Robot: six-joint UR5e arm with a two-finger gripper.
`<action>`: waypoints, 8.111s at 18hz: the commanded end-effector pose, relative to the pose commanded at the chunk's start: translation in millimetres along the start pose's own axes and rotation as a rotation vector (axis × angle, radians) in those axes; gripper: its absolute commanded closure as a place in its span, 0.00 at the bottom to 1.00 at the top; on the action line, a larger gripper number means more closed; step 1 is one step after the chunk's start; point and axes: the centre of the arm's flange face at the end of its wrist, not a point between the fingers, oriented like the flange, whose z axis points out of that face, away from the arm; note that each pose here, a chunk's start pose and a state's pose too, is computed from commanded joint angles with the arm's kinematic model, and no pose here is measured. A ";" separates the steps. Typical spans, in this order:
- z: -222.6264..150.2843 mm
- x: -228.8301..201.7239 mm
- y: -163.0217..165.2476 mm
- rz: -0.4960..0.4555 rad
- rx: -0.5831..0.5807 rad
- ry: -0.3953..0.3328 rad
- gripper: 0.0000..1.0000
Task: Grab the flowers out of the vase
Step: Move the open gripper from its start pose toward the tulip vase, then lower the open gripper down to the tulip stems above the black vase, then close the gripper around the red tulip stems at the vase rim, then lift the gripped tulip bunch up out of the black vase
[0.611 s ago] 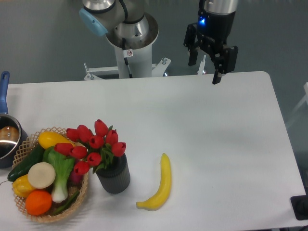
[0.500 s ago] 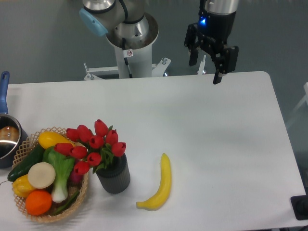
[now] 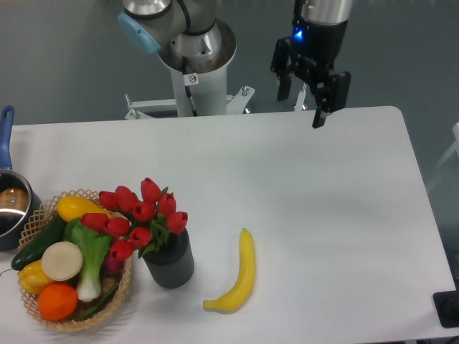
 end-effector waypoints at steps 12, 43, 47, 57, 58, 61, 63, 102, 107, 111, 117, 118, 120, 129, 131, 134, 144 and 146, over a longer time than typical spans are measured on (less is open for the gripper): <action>42.0 22.0 -20.4 -0.325 0.337 0.034 0.00; 183.8 30.4 -76.1 -0.211 0.620 0.210 0.00; 193.4 16.7 -88.7 -0.192 0.625 0.218 0.00; 208.1 26.1 -111.6 -0.143 0.641 0.237 0.00; 209.7 28.7 -112.6 -0.146 0.642 0.244 0.00; 215.5 33.9 -113.6 -0.152 0.642 0.260 0.00; 215.7 32.7 -121.1 -0.142 0.647 0.264 0.00; 221.8 30.4 -119.6 -0.210 0.734 0.310 0.57; 206.3 20.3 -113.7 -0.234 0.861 0.307 0.57; 188.3 13.9 -109.4 -0.236 0.911 0.285 0.57; 156.0 3.2 -100.0 -0.241 1.002 0.246 0.56; 153.9 1.9 -100.0 -0.239 1.002 0.241 0.56; 149.0 1.2 -102.7 -0.250 1.003 0.247 0.56; 108.9 5.7 -122.6 -0.305 1.055 0.291 0.56; 103.1 2.5 -125.0 -0.308 1.061 0.292 0.56; 93.0 -1.1 -131.7 -0.305 1.080 0.298 0.56; 59.2 -15.8 -149.2 -0.300 1.144 0.322 0.56; 52.1 -21.2 -147.9 -0.306 1.149 0.318 0.56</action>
